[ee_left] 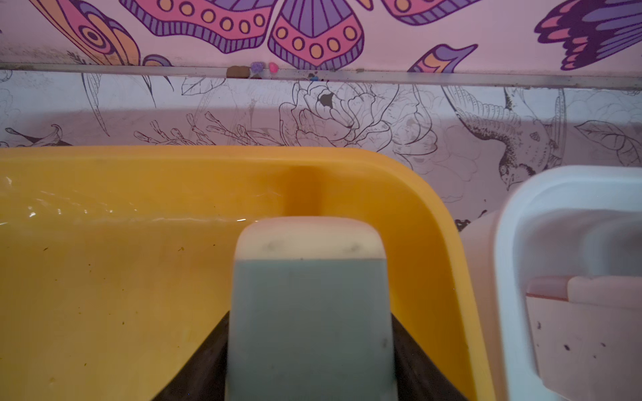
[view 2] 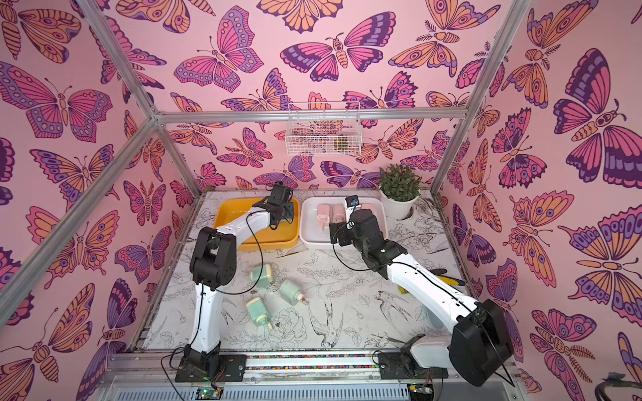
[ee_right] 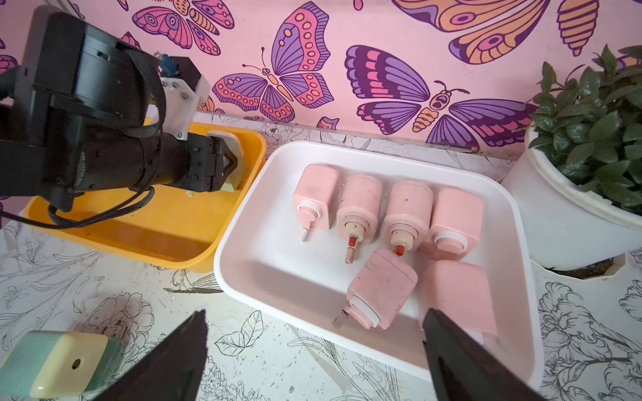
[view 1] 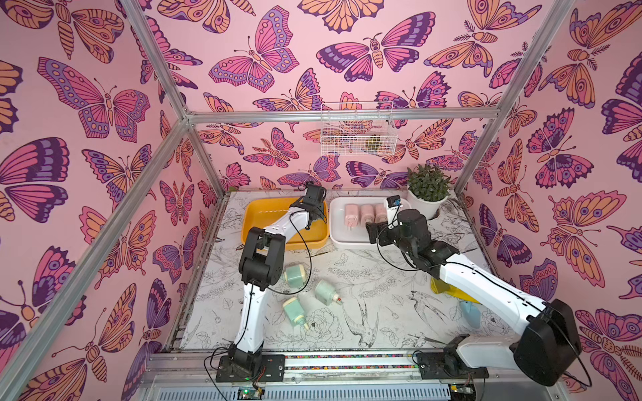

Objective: Place the pencil sharpeners by color into the storage box
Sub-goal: Place the pencil sharpener in the storage box.

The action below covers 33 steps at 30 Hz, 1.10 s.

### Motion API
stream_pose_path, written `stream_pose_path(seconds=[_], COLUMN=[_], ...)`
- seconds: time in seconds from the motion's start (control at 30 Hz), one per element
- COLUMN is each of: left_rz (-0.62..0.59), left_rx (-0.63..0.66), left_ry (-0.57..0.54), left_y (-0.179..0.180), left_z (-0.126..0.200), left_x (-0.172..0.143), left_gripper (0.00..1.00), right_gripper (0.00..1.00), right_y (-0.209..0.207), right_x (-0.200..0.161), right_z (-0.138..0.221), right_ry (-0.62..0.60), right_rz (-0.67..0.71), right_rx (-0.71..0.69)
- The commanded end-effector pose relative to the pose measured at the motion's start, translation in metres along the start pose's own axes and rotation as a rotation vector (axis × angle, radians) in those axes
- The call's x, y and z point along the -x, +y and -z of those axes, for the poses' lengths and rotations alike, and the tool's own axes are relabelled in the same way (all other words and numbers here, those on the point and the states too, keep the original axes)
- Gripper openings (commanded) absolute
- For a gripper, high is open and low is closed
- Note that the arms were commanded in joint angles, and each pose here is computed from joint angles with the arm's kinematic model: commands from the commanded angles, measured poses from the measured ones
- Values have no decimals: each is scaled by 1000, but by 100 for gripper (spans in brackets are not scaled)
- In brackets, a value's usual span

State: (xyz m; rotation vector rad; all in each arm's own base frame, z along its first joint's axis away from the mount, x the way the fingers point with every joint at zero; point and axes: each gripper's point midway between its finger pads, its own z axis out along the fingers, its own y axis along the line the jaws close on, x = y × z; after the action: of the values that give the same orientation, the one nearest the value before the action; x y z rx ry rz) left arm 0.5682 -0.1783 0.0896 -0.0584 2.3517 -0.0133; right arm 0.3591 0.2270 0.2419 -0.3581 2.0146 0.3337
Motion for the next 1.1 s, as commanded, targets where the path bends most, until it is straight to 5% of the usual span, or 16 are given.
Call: stream_pose_path(seconds=[0.0,0.5,0.67,0.77,0.87,1.07], left_rz=[45,44,28,8,-2,9], left_rx=[-23,-113,-109,-116,-124,-128], left_ry=[-5,37,15,-9,-36,-69], left_y=[0,-13,-8,-8,-8,-3], left_z=[-16,-19,-4,10,23,49], left_x=[-8,-29,-23,-13,-2,8], left_gripper=[8,31,76,91,99,100], right_gripper=[99,99,99,99,99,99], right_y=[4,2,3,4,5,7], right_x=[7,5,3,4,4,2], right_z=[7,7,5,5,4,2], right_ry=[-29,-17,-8,-9,-9,-3], right_rz=[0,-8,-8,-13,-14,-15], right_rx=[20,11,12,16,22,32])
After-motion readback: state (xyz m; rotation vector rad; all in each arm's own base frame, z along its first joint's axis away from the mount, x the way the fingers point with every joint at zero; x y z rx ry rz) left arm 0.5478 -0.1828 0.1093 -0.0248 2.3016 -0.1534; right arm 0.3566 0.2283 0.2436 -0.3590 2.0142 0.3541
